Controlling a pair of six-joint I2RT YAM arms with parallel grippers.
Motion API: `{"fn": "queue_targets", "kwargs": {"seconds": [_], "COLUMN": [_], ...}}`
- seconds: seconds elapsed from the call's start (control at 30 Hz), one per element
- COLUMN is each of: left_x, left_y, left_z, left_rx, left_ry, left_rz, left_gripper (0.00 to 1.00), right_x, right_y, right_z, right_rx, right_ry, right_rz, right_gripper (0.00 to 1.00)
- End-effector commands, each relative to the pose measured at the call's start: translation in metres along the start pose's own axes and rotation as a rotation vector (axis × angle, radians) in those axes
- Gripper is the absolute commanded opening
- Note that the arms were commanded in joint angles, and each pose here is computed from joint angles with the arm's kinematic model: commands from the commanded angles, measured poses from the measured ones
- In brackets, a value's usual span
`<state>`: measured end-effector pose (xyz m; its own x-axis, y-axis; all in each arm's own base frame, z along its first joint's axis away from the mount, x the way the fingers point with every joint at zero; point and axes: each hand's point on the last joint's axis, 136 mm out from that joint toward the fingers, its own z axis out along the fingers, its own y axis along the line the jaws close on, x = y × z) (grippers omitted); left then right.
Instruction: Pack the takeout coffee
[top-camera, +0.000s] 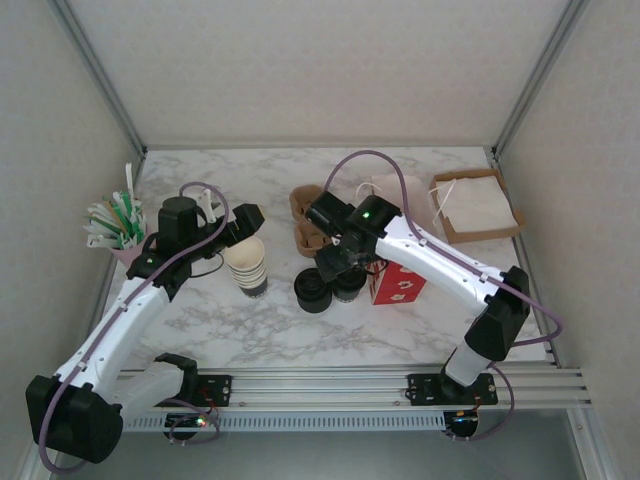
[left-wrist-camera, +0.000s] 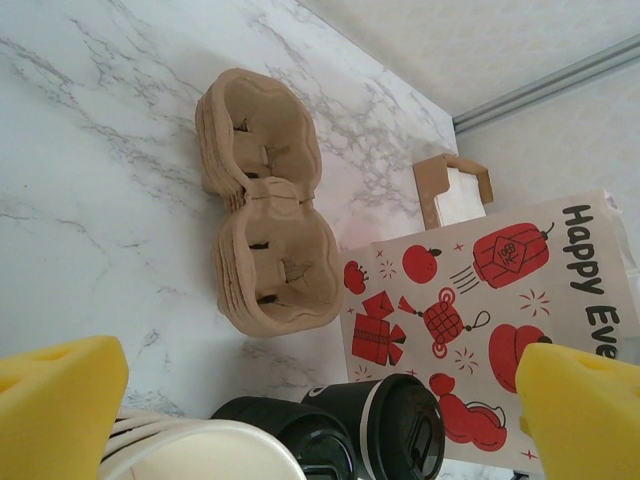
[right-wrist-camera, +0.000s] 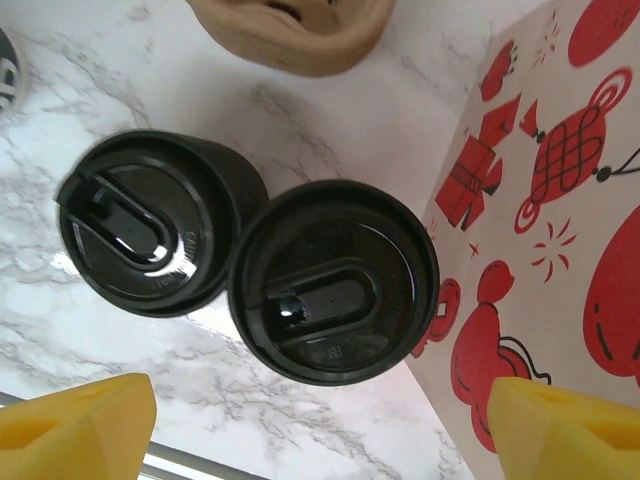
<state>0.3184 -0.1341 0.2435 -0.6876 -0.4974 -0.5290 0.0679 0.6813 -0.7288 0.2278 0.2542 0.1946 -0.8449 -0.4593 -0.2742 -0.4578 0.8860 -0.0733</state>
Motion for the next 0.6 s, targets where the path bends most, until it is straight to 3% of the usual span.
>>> {"fn": "queue_targets", "kwargs": {"seconds": [0.0, 0.57], "left_x": [-0.003, -0.002], "left_y": [-0.004, -0.003], "left_z": [-0.001, -0.001], "left_rx": [0.016, 0.013], "left_ry": [0.007, 0.007], "left_rz": [0.012, 0.001], "left_gripper": [1.00, 1.00], "right_x": [0.011, 0.016], "right_y": [-0.003, 0.004], "right_z": [0.009, 0.045], "right_rx": [-0.013, -0.047], "right_ry": [0.063, 0.142], "right_rz": [-0.010, -0.011], "right_gripper": [0.86, 0.87]}}
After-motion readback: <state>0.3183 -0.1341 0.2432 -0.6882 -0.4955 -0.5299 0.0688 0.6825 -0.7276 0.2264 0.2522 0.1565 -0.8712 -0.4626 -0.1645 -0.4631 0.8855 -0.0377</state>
